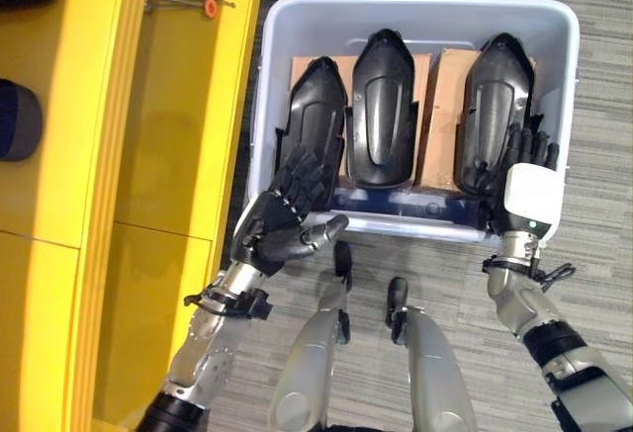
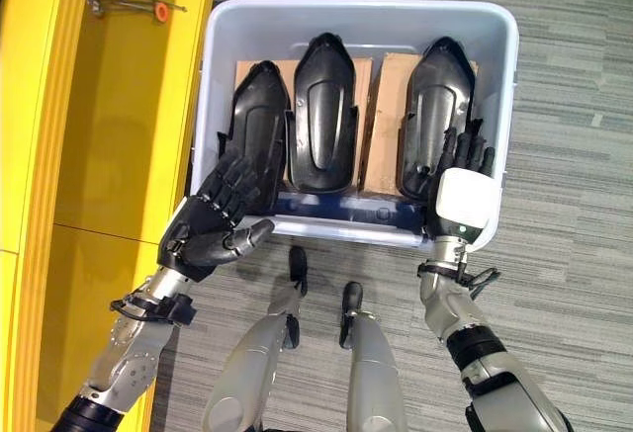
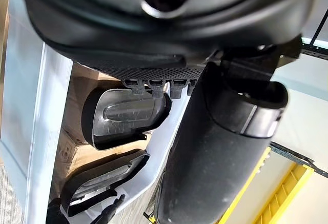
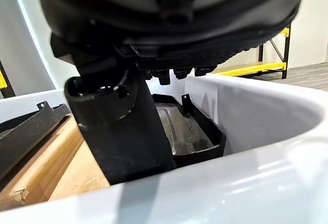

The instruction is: Move parts from the plastic box to the shelf.

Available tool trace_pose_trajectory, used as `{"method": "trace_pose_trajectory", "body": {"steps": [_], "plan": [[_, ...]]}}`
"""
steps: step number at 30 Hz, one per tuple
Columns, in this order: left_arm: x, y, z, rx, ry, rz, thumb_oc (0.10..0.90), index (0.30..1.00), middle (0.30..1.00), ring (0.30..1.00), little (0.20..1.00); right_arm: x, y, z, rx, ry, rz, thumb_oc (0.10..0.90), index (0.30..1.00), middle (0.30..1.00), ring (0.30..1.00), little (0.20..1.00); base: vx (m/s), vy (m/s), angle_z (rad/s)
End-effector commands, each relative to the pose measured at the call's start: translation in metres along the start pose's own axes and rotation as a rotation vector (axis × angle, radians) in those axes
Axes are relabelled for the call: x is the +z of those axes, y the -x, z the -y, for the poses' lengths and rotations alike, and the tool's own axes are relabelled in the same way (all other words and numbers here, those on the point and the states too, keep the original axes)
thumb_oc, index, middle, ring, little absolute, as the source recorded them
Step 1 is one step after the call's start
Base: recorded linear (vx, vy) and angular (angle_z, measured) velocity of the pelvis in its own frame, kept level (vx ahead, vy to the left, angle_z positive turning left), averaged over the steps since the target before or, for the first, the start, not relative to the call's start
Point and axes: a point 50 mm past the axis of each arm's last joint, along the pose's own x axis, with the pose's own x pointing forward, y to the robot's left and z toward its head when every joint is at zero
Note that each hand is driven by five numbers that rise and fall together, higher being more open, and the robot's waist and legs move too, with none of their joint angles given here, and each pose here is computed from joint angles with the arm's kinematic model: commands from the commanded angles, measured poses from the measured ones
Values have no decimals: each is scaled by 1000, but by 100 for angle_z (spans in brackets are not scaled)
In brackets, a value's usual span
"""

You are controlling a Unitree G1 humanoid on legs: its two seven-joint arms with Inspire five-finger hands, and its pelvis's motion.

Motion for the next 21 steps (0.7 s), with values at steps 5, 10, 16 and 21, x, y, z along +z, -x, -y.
{"method": "trace_pose_trajectory", "body": {"steps": [5, 10, 16, 21], "plan": [[26, -14, 19, -114, 13, 196, 900, 1000, 1000, 1000, 1000, 1, -24, 21, -75, 172, 130, 900, 1000, 1000, 1000, 1000, 0, 0, 0], [26, -14, 18, -108, 4, 197, 900, 1000, 1000, 1000, 1000, 3, -24, 16, -34, 193, 160, 900, 1000, 1000, 1000, 1000, 0, 0, 0], [26, -15, 17, -120, 0, 194, 900, 1000, 1000, 1000, 1000, -3, -19, 5, 55, 165, 89, 900, 1000, 1000, 1000, 1000, 0, 0, 0], [25, -17, 16, -114, -6, 181, 900, 1000, 1000, 1000, 1000, -15, -8, -16, 275, 91, -51, 400, 300, 300, 300, 300, 4, -7, 0]]}}
